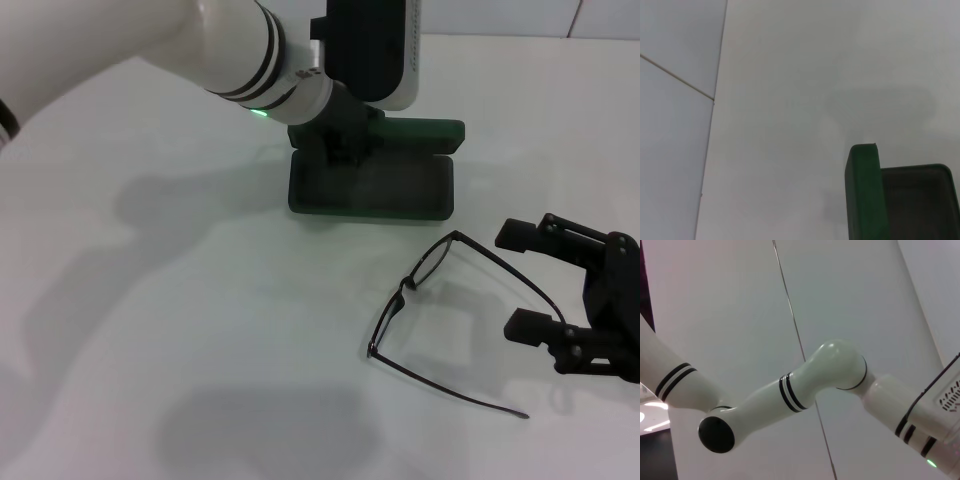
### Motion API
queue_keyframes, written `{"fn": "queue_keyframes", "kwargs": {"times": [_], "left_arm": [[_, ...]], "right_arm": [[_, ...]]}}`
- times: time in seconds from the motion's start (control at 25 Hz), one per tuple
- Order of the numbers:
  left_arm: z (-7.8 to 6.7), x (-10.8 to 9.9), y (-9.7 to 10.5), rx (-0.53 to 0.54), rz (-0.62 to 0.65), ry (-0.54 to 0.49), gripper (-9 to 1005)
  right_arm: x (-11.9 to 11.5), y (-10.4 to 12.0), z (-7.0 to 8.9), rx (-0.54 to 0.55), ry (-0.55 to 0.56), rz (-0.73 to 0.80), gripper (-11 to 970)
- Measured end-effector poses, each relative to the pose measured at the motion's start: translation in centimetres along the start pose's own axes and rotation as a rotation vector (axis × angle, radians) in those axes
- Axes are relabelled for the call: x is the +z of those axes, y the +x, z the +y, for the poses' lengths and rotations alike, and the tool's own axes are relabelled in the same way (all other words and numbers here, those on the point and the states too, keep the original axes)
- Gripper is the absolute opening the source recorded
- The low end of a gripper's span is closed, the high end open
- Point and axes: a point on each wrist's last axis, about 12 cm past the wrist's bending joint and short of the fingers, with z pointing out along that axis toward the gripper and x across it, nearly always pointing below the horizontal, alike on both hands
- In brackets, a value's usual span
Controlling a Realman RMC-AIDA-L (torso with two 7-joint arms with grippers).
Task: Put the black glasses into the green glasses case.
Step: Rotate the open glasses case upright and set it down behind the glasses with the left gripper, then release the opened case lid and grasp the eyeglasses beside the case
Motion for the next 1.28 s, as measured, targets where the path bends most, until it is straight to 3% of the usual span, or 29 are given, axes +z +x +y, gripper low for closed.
{"fn": "queue_keyframes", "kwargs": {"times": [0.48,0.88,1.12,1.28], "left_arm": [[-0.8,1.2,0.8,-0.037,0.031,0.054,218],[-0.7,1.0,0.3,-0.065,-0.001,0.055,223],[-0.6,0.4,-0.1,-0.078,-0.014,0.048,361],[-0.1,-1.9,-1.1,-0.149,-0.07,-0.021,399]], "right_arm": [[0.2,0.4,0.0,0.008,0.017,0.001,811],[-0.1,0.7,0.1,0.021,0.034,0.008,809],[-0.2,0.7,0.0,0.019,0.046,0.018,808],[-0.4,1.0,-0.7,0.024,0.098,0.06,807]]}}
